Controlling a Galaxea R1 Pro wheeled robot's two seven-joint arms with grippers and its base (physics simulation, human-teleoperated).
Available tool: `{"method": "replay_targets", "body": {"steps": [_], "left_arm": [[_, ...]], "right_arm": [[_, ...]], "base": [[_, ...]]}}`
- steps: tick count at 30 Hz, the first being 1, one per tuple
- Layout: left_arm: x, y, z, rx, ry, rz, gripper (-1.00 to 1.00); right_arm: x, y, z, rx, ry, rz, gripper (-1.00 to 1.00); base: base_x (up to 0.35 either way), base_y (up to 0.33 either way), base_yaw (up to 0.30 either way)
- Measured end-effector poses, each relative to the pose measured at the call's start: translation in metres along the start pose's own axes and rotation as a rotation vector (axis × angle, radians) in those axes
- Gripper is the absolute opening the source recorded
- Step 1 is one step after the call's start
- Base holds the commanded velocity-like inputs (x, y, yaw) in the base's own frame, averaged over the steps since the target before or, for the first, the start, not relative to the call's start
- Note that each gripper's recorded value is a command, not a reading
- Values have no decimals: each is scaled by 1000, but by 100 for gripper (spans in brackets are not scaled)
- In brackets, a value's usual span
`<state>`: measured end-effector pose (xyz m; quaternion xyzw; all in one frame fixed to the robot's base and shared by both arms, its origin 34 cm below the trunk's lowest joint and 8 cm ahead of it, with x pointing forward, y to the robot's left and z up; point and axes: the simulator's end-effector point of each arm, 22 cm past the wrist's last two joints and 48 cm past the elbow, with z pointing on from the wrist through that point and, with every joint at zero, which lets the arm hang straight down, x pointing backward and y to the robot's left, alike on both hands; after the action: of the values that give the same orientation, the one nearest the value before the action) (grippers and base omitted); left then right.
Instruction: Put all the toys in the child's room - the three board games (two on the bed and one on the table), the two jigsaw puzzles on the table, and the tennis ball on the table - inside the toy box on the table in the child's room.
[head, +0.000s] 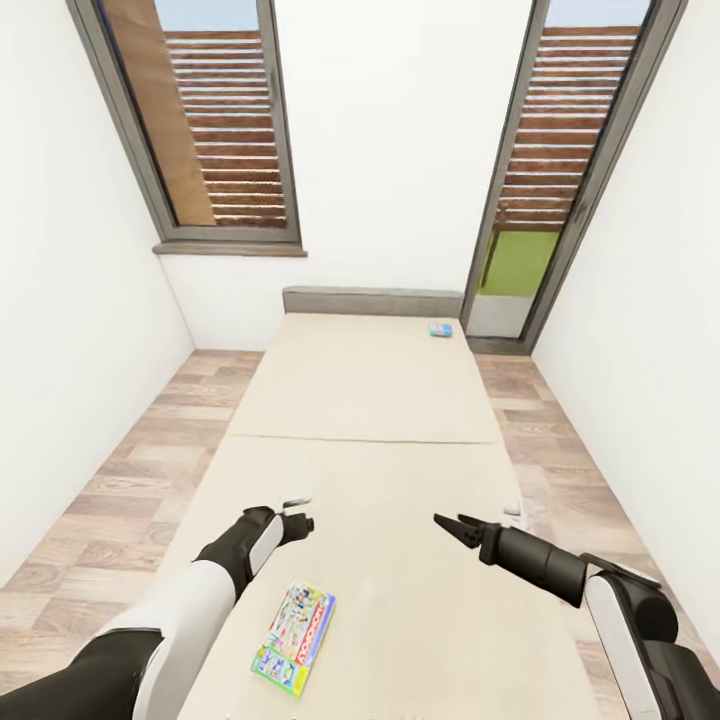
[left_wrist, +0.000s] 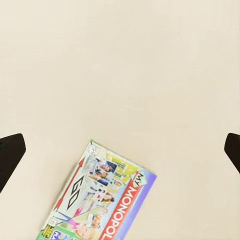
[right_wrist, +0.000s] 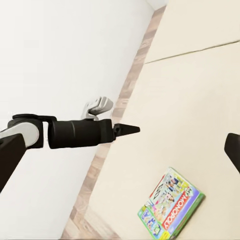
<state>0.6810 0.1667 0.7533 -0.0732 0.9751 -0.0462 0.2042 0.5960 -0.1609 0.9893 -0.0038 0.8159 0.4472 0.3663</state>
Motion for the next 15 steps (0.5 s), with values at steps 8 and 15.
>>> {"method": "replay_targets", "body": {"steps": [8, 15], "left_arm": [[6, -2, 5, 2, 11, 0, 100], [11, -1, 10, 0, 22, 0, 100]], "right_arm": [[3, 6, -1, -51, 1, 10, 100], [3, 8, -3, -84, -5, 20, 100]], "base": [[0, 0, 47], [0, 0, 6]]}}
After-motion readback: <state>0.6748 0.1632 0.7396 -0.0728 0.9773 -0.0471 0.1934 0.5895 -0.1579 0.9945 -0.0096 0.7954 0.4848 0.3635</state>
